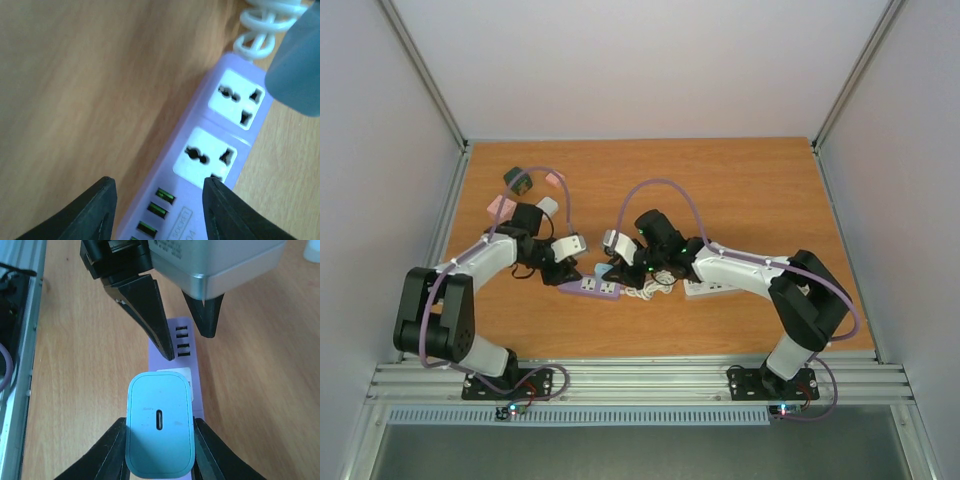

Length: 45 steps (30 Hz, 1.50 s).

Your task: Pull the plug off the socket

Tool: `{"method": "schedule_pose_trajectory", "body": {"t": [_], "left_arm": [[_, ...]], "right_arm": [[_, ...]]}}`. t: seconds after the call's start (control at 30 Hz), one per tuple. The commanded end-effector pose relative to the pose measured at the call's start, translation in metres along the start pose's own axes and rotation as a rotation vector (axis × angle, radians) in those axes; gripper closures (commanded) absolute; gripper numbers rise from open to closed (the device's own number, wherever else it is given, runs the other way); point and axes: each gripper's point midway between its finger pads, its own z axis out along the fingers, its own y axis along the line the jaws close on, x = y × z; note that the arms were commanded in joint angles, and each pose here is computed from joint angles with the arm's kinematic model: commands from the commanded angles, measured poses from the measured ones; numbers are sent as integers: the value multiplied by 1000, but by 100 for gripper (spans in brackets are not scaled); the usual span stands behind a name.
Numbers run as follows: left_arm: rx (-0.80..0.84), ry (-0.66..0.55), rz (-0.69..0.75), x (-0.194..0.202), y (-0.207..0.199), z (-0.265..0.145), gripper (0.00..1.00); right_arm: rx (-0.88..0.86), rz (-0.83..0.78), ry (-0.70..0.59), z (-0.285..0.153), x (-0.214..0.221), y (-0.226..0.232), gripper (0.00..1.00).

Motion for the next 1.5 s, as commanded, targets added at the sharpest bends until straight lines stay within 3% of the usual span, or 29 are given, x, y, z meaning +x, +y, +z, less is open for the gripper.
{"method": "schedule_pose_trajectory", "body": {"t": [0.0,0.07,0.17,0.33,0.57,0.87,1.47], "left_arm": [[-15,-111,5,-42,2,-25,41],[-44,-177,-6,-58,6,-38,28],[-105,-265,0,-79,8,-58,19],[-205,-384,0,-104,9,-87,16],[-263,-454,12,-121,1,-100,17],[-328,-445,7,-129,-3,-92,21],[-354,-443,-5,-154,1,-75,37]], "right_arm": [[13,64,-93,-22,-28,-10,98],[23,106,-111,-28,-33,-16,98],[63,178,-153,-39,-43,-29,98],[153,328,-243,-56,-71,-47,99],[134,513,-344,-62,-94,-54,99],[40,719,-406,-57,-101,-51,99],[-15,831,-399,-46,-96,-50,99]]}}
